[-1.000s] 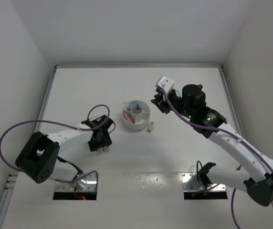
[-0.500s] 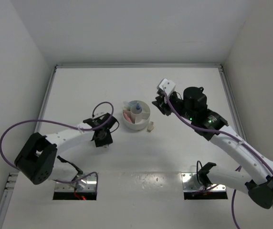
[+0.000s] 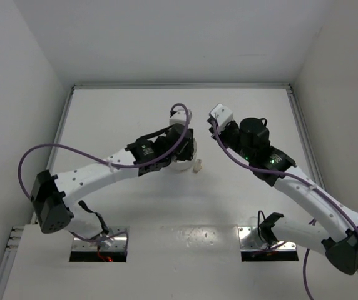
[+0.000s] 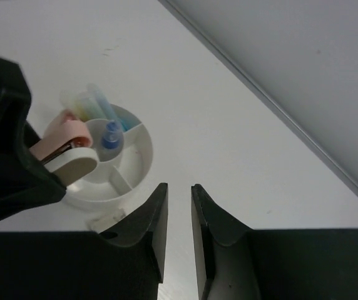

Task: Sort the stationery into containers
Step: Pick up the stapler from the center of the board, then place the stapler in the storage box.

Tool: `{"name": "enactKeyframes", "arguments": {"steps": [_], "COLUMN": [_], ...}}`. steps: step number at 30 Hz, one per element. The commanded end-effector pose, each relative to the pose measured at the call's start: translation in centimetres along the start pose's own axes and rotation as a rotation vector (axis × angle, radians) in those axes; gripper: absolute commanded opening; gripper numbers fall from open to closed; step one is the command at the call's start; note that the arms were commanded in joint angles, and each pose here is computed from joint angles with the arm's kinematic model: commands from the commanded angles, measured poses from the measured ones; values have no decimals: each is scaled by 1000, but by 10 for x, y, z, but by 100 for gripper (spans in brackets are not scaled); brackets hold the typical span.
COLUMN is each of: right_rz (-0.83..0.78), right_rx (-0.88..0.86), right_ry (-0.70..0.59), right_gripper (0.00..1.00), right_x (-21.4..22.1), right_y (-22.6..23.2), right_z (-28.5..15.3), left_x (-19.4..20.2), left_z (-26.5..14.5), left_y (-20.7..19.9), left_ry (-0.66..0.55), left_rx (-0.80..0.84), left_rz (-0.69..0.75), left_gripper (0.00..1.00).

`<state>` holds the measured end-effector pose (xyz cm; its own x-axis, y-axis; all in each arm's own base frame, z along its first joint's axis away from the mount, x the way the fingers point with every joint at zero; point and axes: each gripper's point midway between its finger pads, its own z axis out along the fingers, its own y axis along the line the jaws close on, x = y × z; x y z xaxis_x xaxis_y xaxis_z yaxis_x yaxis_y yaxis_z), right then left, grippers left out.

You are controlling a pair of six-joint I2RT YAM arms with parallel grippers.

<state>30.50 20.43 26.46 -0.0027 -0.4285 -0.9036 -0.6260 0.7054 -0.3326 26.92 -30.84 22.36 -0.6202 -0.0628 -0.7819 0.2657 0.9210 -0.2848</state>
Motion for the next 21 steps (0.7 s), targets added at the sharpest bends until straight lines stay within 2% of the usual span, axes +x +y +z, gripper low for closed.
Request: {"name": "enactKeyframes", "arguments": {"steps": [1,3,4,6,7,13,15,17,21], "right_rz": [-37,-36,-36,-35,-35,-33,-30,-29,-30], "right_rx": [180,200,213,216,216,231,257,261,258], "right_ry": [-31,-18,-13,-22,-22,-6,-17,-27,-18], "right_gripper": [21,19,18,18,18,18,18,18,18], "right_x": [-4,2,5,3,3,10,6,5,9], "right_y": [-35,-38,-39,-39,-39,-43,-48,-48,-46], "right_z": [-5,-5,-4,-4,-4,-5,-8,-10,-9], "left_x": [-8,-7,-3,-4,-5,2,1,0,10], "left_z": [23,25,26,23,20,34,28,23,33], "left_y": [17,25,24,10,5,-11,-14,-8,1], "left_ry": [-114,-140,-175,-226,-276,-351,-416,-489,-527], "left_rx": [-113,-216,-273,-288,-310,-366,-391,-436,-493], "left_rz": [51,-91,-102,-162,-162,-158,-163,-154,-132], "left_gripper": [0,0,0,0,0,0,0,0,0]}}
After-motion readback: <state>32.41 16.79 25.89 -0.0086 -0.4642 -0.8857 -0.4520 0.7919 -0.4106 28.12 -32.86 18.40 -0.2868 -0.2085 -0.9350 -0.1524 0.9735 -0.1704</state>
